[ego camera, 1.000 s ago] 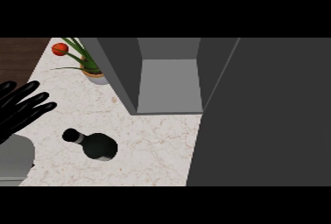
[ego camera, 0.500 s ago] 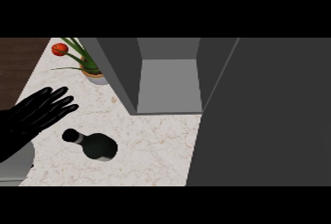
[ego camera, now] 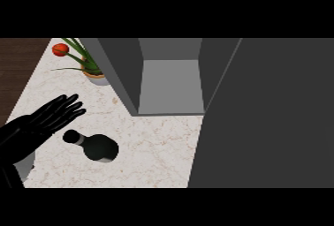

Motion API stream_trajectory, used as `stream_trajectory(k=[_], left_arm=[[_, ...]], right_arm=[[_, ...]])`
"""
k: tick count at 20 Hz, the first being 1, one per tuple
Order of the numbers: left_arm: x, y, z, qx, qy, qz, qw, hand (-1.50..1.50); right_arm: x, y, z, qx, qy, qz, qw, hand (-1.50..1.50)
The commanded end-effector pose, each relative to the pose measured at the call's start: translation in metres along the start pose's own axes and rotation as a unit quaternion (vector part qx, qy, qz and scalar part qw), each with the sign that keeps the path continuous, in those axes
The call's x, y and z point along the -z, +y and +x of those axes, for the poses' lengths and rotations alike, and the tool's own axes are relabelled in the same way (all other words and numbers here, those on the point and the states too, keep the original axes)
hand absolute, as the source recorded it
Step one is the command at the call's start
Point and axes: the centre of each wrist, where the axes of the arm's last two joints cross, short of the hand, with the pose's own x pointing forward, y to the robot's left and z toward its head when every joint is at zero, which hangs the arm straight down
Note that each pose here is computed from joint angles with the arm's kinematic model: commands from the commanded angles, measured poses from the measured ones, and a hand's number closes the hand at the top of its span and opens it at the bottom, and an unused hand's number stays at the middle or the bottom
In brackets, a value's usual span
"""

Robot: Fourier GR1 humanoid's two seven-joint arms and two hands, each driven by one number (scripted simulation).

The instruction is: Pick up the wine, place it into the cabinet and close the cabinet

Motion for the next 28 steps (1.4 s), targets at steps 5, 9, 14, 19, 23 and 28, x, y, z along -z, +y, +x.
stream_trajectory(k=[5, 9, 14, 19, 23, 28], left_arm=[[-0.006, 0.013, -0.038, 0.021, 0.012, 0.016, 0.9996, -1.5], [-0.015, 0.021, -0.052, 0.017, 0.024, 0.023, 0.9993, -1.5], [-0.008, 0.036, -0.066, 0.018, 0.035, 0.018, 0.999, -1.5], [-0.013, 0.043, -0.085, 0.019, 0.046, 0.03, 0.9983, -1.5], [-0.009, 0.049, -0.1, 0.017, 0.053, 0.036, 0.9978, -1.5], [-0.01, 0.043, -0.124, 0.021, 0.058, 0.049, 0.9969, -1.5]], right_arm=[[-0.027, 0.002, 0.031, -0.01, -0.05, -0.014, 0.999, -1.5], [-0.037, 0.002, 0.03, -0.016, -0.053, -0.017, 0.998, -1.5], [-0.029, 0.008, 0.022, -0.025, -0.046, -0.009, 0.999, -1.5], [-0.037, -0.001, 0.031, -0.018, -0.05, -0.006, 0.999, -1.5], [-0.028, 0.004, 0.022, -0.018, -0.054, -0.013, 0.998, -1.5], [-0.036, 0.004, 0.026, -0.019, -0.054, -0.012, 0.998, -1.5]])
